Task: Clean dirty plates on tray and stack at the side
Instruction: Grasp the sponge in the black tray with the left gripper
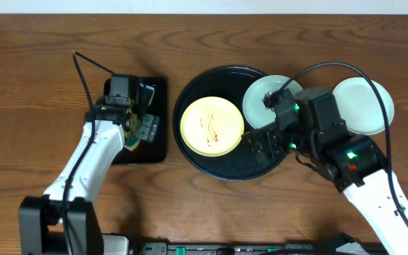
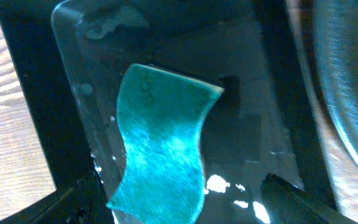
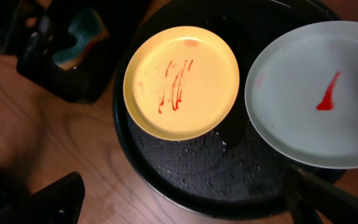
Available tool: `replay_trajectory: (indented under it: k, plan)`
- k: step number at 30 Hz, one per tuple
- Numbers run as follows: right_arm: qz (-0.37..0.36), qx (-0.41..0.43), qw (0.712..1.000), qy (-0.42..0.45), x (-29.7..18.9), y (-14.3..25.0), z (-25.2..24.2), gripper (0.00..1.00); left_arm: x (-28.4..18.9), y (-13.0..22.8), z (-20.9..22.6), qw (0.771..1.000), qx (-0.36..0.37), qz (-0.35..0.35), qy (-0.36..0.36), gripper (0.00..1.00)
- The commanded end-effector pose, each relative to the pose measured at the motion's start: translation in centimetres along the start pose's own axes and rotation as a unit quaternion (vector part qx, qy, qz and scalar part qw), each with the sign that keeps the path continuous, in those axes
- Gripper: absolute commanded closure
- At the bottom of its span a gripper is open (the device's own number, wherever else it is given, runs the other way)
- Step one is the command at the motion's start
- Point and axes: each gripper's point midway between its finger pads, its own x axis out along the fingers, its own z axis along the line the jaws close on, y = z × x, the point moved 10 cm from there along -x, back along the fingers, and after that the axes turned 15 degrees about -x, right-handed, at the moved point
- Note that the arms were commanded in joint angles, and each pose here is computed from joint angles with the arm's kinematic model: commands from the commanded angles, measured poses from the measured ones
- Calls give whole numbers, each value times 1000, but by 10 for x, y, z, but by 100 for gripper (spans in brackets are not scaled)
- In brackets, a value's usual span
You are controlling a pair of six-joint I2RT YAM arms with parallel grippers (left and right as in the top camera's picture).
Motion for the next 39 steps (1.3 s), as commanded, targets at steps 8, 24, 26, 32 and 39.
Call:
replay_trajectory:
  k: [8,24,26,32,39]
  plan:
    - [-7,-29,1000,-2,-12,0,5,1,23,-13,18,999,-23,-14,25,17]
    - [-10,-29,1000,-2,-12,-1,5,1,61,-6,10,997,-23,29,64,36]
    - [-10,-29,1000,-2,-12,-1,5,1,63,-7,10,997,-23,28,64,39]
    - [-10,-29,1000,-2,-12,-1,5,1,63,-10,13,997,-29,18,62,45]
    - [-10,-29,1000,-1,-12,-1,4,1,57,-11,20,997,-52,12,58,47]
